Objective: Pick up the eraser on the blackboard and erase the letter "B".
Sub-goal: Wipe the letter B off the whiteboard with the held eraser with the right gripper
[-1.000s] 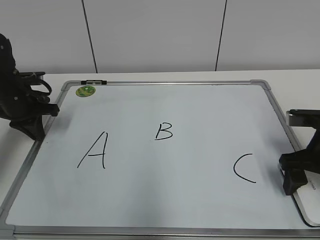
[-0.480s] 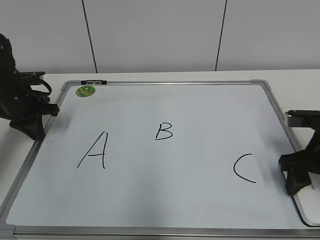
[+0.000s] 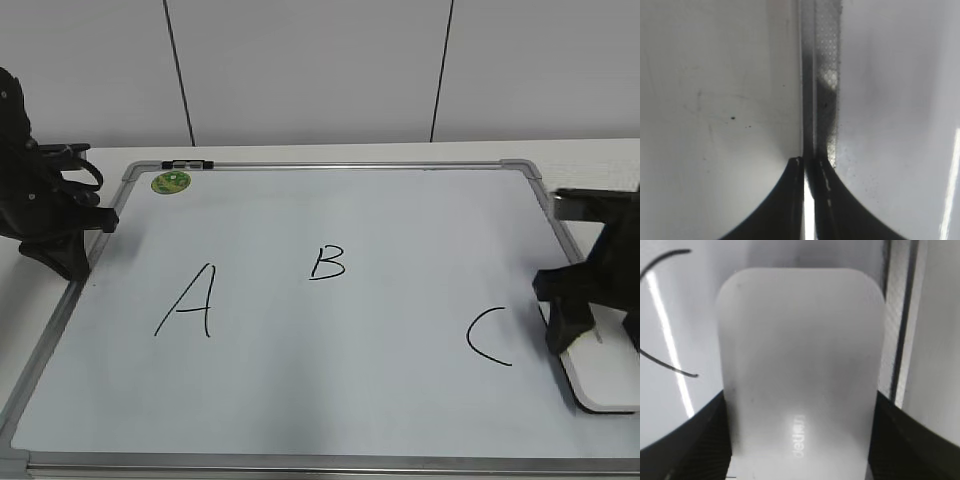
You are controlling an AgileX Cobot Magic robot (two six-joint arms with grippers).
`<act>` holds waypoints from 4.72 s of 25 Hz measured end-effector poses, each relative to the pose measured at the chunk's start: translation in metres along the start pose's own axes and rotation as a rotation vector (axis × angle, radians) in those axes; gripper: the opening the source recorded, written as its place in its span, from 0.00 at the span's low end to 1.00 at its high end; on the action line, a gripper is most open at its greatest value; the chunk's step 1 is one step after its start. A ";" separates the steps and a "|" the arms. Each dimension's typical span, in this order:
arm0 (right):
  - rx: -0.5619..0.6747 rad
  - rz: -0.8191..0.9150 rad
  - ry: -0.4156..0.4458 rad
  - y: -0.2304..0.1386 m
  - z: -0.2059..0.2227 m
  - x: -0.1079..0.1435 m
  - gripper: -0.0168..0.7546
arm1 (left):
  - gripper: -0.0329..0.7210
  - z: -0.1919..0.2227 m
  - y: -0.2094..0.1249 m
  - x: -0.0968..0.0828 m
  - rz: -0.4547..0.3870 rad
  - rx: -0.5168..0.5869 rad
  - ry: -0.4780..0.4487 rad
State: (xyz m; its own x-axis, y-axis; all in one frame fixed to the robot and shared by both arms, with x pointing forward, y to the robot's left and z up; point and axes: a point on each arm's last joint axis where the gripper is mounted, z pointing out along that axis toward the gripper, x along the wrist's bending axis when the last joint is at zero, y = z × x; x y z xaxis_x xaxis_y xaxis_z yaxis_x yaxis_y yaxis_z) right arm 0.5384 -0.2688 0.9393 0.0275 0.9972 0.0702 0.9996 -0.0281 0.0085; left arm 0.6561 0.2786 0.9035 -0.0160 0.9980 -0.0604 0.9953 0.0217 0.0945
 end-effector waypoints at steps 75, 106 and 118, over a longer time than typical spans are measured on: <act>-0.024 -0.481 -0.015 0.101 0.028 0.234 0.69 | 0.07 0.000 0.000 -0.001 -0.010 0.001 -0.013; -0.032 -0.518 -0.028 0.095 0.032 0.245 0.69 | 0.07 0.000 0.000 -0.001 -0.012 0.003 -0.014; -0.031 -0.468 -0.014 0.103 0.032 0.235 0.69 | 0.07 0.000 0.000 -0.001 -0.010 0.005 -0.013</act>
State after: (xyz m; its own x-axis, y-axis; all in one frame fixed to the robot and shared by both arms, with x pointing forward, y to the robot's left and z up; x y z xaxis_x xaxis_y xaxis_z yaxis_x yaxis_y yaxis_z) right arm 0.6482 -0.0352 0.9249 -0.4257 0.9041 0.0382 0.9038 0.4228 0.0659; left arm 0.6557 0.2774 0.9035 -0.0252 0.9969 -0.0743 0.9955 0.0318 0.0889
